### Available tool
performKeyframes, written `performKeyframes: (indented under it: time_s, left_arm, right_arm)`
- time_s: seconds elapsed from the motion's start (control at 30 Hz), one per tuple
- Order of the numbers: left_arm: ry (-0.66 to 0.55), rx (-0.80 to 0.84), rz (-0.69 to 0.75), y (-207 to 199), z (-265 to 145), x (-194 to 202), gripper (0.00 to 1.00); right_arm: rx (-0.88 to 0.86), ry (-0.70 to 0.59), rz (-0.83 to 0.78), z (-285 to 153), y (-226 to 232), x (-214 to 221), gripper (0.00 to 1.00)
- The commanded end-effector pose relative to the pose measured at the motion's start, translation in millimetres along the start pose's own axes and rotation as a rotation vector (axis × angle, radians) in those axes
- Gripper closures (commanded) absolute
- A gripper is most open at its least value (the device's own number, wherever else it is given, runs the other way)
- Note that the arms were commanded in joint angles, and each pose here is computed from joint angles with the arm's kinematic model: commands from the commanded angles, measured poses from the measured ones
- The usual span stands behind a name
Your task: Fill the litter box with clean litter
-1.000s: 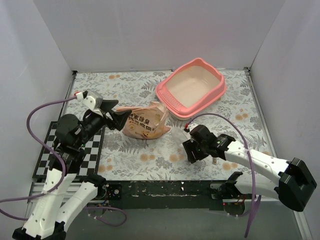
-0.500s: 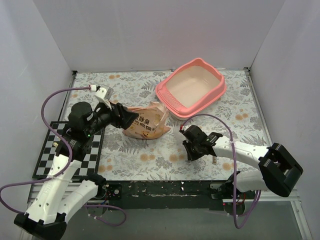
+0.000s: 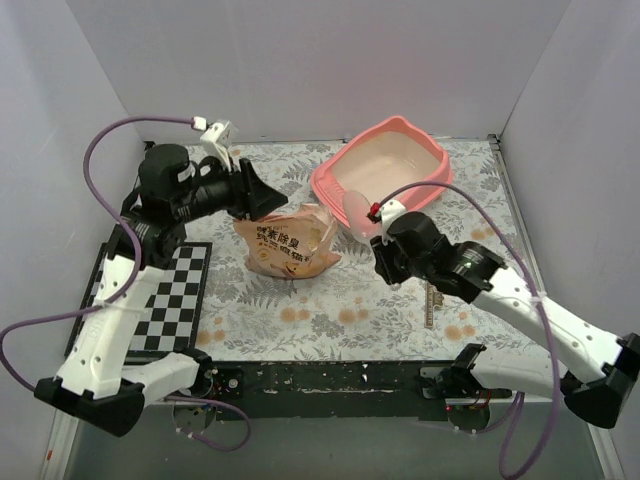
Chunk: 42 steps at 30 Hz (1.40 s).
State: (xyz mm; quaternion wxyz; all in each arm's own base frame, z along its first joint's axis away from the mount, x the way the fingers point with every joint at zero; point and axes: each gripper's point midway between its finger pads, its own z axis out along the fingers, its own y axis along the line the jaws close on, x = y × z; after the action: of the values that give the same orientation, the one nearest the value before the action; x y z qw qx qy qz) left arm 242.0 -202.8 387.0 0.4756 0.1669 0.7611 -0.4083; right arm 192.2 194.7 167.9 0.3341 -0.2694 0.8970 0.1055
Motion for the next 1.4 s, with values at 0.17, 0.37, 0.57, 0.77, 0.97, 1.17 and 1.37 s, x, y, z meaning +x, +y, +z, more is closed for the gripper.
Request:
performKeyframes:
  time_s: [0.17,0.37,0.57,0.77,0.97,1.17,1.37]
  left_arm:
    - [0.099,0.177,-0.236,-42,16,-33,0.59]
    - [0.112,0.245,-0.345,-53,24,-42,0.62]
    - [0.113,0.226,-0.371,-50,26,-41,0.62]
    - [0.121,0.221,-0.349,-50,22,-35,0.64]
    - [0.143,0.205,-0.317,-47,19,-20,0.75]
    - [0.159,0.189,-0.283,-45,15,-8,0.69]
    - [0.167,0.199,-0.263,-46,14,-4,0.66]
  right_arm:
    - [-0.152,-0.17,-0.31,-86,28,-83,0.99]
    - [-0.16,-0.168,-0.415,-96,43,-108,0.99]
    - [-0.127,-0.152,-0.503,-100,52,-120,0.99]
    - [-0.115,-0.155,-0.537,-99,59,-122,0.99]
    - [-0.062,-0.171,-0.541,-99,56,-131,0.99]
    - [-0.037,-0.213,-0.522,-109,52,-141,0.99]
    - [-0.041,-0.223,-0.524,-112,52,-143,0.99]
